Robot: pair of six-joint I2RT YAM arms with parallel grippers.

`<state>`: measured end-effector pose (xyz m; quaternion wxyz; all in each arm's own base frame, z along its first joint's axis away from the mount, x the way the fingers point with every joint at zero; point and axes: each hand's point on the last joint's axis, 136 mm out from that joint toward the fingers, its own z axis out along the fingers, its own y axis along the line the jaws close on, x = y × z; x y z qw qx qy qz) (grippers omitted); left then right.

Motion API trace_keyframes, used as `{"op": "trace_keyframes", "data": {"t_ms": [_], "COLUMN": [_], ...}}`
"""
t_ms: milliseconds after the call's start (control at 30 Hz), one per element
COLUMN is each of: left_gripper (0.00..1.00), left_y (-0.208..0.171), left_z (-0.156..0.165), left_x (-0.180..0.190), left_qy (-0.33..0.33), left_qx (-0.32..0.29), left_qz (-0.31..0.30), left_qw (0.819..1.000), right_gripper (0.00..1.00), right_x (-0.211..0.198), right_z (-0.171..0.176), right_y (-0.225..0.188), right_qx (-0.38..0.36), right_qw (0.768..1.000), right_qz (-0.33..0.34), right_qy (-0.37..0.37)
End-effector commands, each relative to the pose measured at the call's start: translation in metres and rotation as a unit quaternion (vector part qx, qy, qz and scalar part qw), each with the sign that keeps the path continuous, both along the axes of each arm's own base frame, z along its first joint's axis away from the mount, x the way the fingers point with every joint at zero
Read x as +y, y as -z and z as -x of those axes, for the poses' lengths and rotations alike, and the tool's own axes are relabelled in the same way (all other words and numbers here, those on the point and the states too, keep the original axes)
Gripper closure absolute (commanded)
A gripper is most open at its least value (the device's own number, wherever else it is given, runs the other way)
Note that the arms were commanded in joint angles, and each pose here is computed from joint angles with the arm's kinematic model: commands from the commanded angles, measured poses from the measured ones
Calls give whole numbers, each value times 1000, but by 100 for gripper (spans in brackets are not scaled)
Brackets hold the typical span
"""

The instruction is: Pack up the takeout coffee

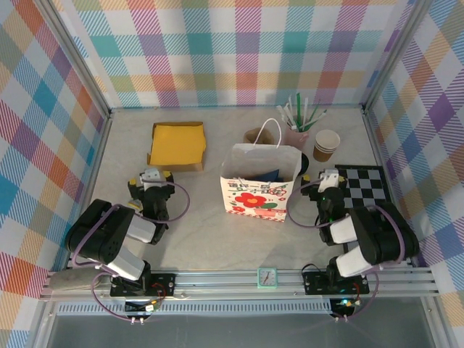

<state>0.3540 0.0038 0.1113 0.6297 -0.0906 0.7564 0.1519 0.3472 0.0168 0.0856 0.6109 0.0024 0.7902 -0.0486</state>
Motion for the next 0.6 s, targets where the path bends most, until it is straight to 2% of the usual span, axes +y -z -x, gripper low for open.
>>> {"op": "trace_keyframes", "data": {"t_ms": [0,167,267,367,500,567], "left_gripper": [0,0,0,0,0,0], "left_y": [-4,0,13,12,25,29], "left_z": [-8,-5,-4,-17,-41,-45], "left_x": [-15,-26,-43,-31,-15,-5], "left_qy": [49,87,152,124,101,99], "left_qx": [-10,-13,3,13,81,92], "left_qz": [9,8,9,26,70,102], "left_qw": [999,996,988,992,989,986], "right_gripper": [1,1,1,1,1,1], "right_x": [16,19,18,9,-5,-11], "right_z": [-13,-18,-21,-32,-48,-50], "right_y": [-29,-25,-21,-15,-6,-6], "right_qx": [-57,-58,-37,-3,50,53], "right_qw": [997,997,998,1000,998,997], "right_qz": [4,3,5,-10,-48,-60], "right_qy": [-44,-48,-48,-29,-12,-7]}}
